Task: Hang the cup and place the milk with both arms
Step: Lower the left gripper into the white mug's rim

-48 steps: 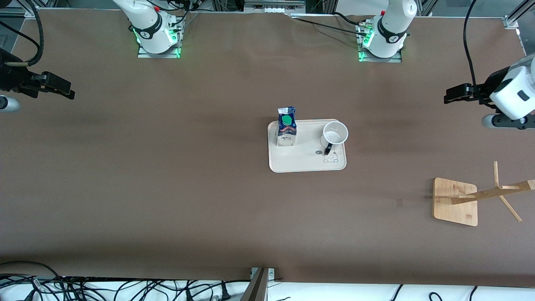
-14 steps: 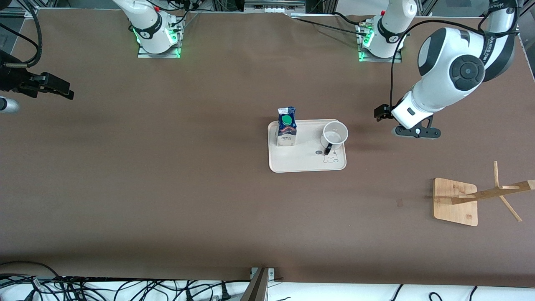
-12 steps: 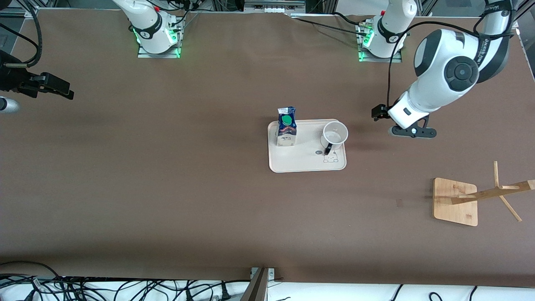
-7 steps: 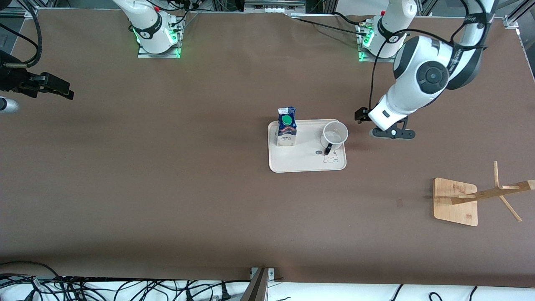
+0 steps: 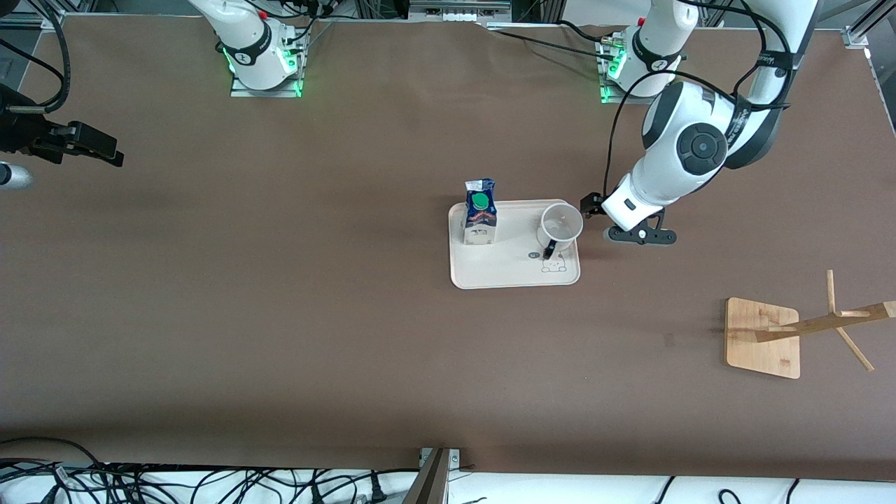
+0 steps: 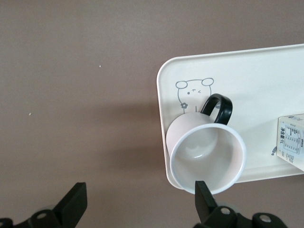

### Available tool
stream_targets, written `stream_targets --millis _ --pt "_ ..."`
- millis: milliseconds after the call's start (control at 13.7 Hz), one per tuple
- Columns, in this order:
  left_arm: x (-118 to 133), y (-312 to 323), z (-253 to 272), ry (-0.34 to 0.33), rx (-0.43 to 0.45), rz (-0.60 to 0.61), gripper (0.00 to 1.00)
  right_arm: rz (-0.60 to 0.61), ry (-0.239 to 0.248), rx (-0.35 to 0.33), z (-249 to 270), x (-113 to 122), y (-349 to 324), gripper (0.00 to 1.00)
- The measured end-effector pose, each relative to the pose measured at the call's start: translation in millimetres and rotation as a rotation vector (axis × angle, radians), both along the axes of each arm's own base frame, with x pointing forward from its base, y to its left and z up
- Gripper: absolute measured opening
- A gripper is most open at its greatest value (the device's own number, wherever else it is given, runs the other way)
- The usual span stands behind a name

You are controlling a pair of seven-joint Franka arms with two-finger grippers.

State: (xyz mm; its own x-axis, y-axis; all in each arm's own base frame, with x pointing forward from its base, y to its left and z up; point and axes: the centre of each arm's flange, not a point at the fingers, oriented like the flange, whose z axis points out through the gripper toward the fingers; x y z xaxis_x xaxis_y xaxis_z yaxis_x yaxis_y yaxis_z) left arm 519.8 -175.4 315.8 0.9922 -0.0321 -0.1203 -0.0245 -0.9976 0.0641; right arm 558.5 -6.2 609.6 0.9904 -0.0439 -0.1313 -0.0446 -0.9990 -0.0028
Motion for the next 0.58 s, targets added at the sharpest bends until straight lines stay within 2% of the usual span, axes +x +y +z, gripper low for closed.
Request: stream_targets --millis 583 --pt "-0.5 -18.6 -26.5 -0.002 -0.015 -0.003 1.00 -0.004 0.000 0.000 0.0 0.0 -1.9 1.00"
